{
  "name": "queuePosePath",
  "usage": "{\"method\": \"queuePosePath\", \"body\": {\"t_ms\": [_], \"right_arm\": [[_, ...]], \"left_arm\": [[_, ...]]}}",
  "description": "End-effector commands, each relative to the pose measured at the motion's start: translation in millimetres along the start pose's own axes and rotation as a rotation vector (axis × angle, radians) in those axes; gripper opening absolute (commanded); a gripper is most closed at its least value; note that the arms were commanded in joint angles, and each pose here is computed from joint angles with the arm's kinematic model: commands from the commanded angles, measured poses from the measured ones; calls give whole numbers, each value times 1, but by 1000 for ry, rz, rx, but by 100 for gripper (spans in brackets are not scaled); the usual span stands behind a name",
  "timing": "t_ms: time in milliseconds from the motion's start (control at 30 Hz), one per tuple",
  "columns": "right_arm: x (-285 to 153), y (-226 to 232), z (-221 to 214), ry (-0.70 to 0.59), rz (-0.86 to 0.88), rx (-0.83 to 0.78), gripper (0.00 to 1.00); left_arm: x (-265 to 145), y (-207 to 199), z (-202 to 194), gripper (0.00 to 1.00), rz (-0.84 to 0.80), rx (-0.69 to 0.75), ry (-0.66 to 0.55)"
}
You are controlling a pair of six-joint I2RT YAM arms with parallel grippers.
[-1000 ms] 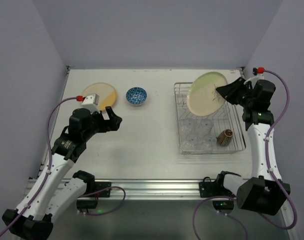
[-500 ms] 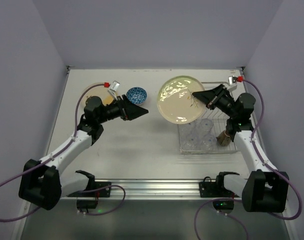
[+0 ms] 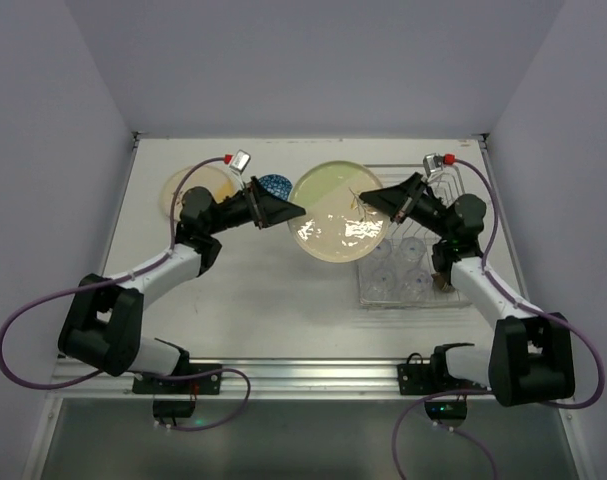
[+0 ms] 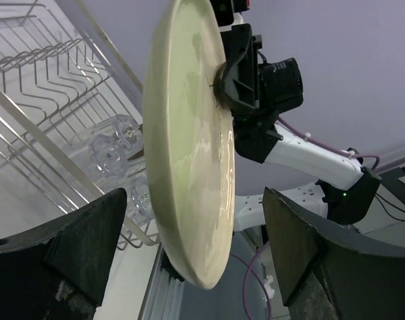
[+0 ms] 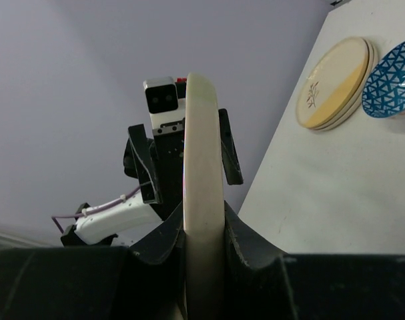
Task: Unload the mixed dishes from the dish rack
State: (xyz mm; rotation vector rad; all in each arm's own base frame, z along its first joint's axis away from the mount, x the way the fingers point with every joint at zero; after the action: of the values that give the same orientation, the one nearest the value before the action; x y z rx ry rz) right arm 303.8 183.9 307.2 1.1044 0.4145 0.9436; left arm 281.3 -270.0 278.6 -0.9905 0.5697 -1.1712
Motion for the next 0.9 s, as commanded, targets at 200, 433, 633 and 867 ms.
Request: {"method": "queuePosePath", "body": {"t_ms": [200, 433, 633, 867], "right_arm": [[11, 39, 1, -19, 157, -81, 0], [15, 30, 1, -17, 148, -79, 0], [21, 17, 5, -1, 117, -102, 28], [24, -17, 29, -58, -203, -195, 99]], "left_arm": [[12, -45, 6, 57, -151, 56, 11], [10, -39, -1, 0, -124, 15, 32], [5, -29, 15, 0, 32, 0, -66], [-38, -32, 91, 0, 240, -61, -370]]}}
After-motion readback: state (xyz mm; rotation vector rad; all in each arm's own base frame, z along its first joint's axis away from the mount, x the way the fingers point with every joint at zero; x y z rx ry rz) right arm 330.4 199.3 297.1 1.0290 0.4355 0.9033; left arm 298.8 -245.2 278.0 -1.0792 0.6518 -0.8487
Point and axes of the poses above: each gripper's point midway between its finger pads, its own x axis out along the fingers, its own y axis along the line the jaws close on, z = x × y, the point moved 1 cm from there along -x, back along the fingers, and after that the axes turned 3 degrees about -x, right-handed, at the moved point
